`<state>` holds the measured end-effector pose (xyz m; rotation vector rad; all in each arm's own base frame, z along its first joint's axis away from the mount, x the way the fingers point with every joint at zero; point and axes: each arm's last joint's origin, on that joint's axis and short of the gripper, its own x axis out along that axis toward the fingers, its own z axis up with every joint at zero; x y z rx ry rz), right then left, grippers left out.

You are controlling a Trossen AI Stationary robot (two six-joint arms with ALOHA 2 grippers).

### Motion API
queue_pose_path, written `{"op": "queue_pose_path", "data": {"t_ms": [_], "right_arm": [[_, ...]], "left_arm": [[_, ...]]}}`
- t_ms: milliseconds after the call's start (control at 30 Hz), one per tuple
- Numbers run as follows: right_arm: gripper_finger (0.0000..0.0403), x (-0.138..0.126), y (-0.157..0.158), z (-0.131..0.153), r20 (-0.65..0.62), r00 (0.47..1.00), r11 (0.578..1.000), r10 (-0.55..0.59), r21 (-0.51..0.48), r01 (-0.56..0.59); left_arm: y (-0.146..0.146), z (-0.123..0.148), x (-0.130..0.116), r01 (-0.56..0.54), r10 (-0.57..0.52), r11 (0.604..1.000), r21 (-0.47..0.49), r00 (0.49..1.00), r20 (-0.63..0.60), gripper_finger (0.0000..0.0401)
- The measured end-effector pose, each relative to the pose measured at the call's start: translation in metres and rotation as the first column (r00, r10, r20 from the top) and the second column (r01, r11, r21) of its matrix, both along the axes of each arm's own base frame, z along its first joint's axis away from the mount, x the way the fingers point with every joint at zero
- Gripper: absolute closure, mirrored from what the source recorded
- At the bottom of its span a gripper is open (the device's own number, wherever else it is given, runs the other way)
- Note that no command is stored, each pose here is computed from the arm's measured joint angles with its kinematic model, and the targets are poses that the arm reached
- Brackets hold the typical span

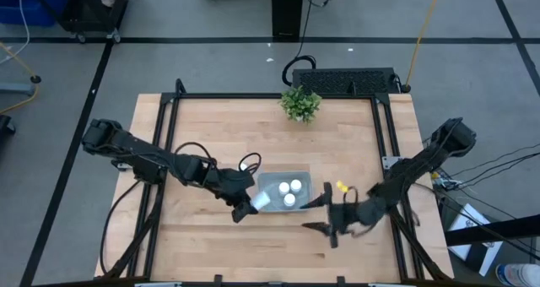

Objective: Pick and place pill bottles into a basket
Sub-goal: Put the white pill bottle into the white bin

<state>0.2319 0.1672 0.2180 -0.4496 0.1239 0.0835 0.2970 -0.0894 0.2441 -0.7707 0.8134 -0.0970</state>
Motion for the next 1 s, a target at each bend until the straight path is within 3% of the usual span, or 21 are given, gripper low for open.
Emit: {"op": "queue_pose_path", "data": {"t_ms": [67, 133, 267, 333, 467, 567, 667, 867, 1000], "right_arm": [[0.0167, 0.011, 0.011, 0.0, 0.013, 0.998, 0.986, -0.062, -0.154, 0.064], [0.0167, 0.02, 0.02, -0.003, 0.015, 0.993, 0.947, -0.118, -0.3, 0.118], [0.0167, 0.042, 0.038, -0.013, 0.007, 0.988, 0.82, -0.155, -0.557, 0.133], [0.0167, 0.053, 0.046, -0.016, 0.011, 0.979, 0.751, -0.204, -0.64, 0.164], [0.0167, 0.073, 0.061, -0.019, 0.035, 0.962, 0.661, -0.271, -0.72, 0.212], [0.0167, 0.088, 0.068, -0.019, 0.049, 0.958, 0.595, -0.282, -0.775, 0.215], [0.0167, 0.103, 0.067, -0.018, 0.068, 0.926, 0.527, -0.371, -0.806, 0.27], [0.0167, 0.118, 0.057, -0.022, 0.063, 0.906, 0.468, -0.418, -0.84, 0.274], [0.0167, 0.122, 0.05, -0.022, 0.062, 0.902, 0.454, -0.427, -0.848, 0.274]], "left_arm": [[0.0, 0.002, 0.002, 0.0, 0.001, 1.0, -0.025, 1.0, 0.022, 0.0234], [0.001, 0.004, 0.003, -0.001, 0.003, 0.999, -0.049, 0.999, 0.034, 0.0237], [0.002, 0.006, 0.005, -0.014, 0.018, 0.996, -0.085, 0.999, 0.05, 0.0237], [0.003, 0.006, 0.005, -0.02, 0.024, 0.995, -0.097, 0.999, 0.036, 0.023], [0.003, 0.006, 0.005, -0.025, 0.029, 0.994, -0.103, 0.999, 0.038, 0.0216], [0.003, 0.007, 0.006, -0.04, 0.044, 0.993, -0.11, 0.998, 0.041, 0.0231], [0.003, 0.007, 0.006, -0.039, 0.044, 0.993, -0.111, 0.998, 0.044, 0.0238], [0.003, 0.007, 0.006, -0.036, 0.041, 0.993, -0.109, 0.998, 0.043, 0.0228], [0.002, 0.007, 0.006, -0.028, 0.033, 0.993, -0.11, 0.999, 0.043, 0.0217]]}}
